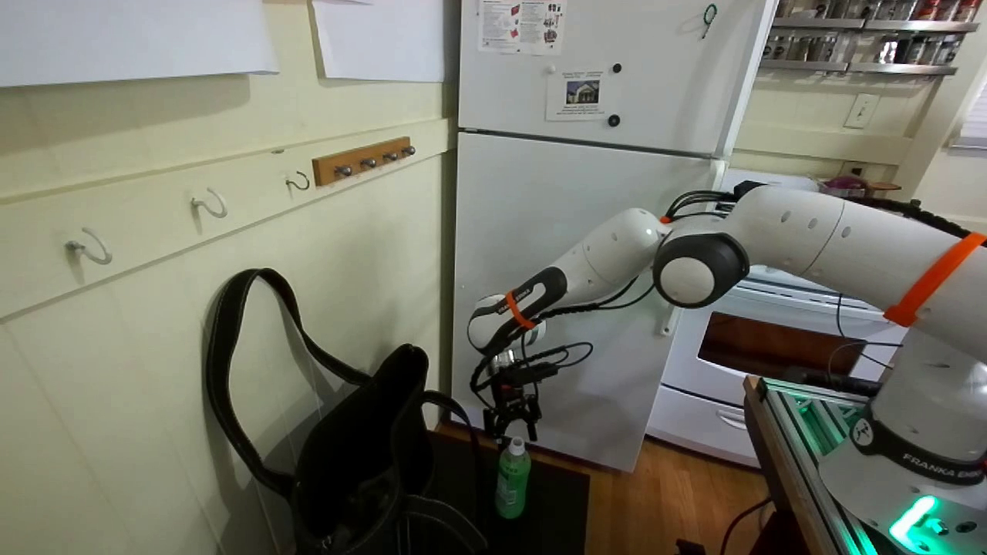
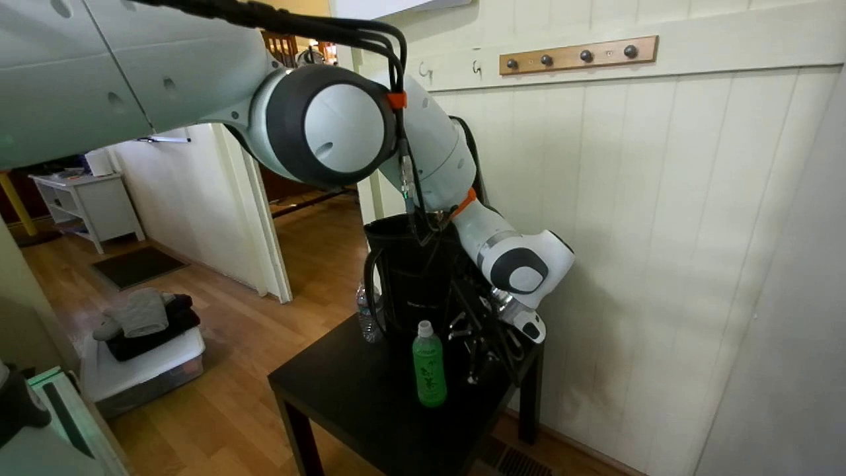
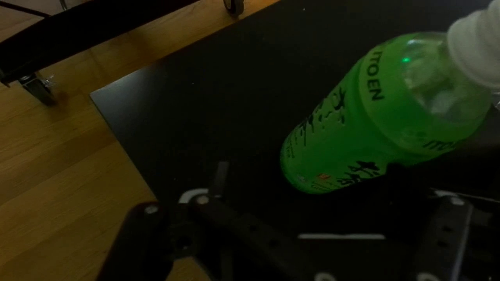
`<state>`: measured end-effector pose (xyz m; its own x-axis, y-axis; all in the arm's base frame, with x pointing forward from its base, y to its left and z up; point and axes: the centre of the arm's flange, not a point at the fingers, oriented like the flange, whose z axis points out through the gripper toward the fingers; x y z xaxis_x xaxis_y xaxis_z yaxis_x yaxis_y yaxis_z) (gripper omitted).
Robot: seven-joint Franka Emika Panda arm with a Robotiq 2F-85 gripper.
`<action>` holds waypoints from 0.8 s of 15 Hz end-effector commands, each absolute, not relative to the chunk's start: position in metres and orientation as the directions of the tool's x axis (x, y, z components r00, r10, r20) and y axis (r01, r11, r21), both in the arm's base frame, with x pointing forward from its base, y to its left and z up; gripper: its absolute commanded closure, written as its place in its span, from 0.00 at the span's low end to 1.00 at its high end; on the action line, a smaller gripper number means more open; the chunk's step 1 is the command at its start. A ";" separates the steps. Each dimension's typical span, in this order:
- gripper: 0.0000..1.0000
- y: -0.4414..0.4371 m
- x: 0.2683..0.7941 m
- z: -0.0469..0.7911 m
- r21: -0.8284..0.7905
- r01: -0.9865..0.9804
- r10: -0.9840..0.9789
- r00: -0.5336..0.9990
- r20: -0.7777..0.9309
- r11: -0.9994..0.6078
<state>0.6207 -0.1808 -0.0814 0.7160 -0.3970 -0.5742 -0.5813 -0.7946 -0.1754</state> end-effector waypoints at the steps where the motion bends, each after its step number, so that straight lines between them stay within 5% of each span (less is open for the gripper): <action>1: 0.00 -0.184 0.644 -0.109 -0.155 -0.593 -0.400 0.690 -0.603 -0.790; 12: 0.00 -0.170 0.650 -0.135 -0.155 -0.595 -0.392 0.681 -0.619 -0.788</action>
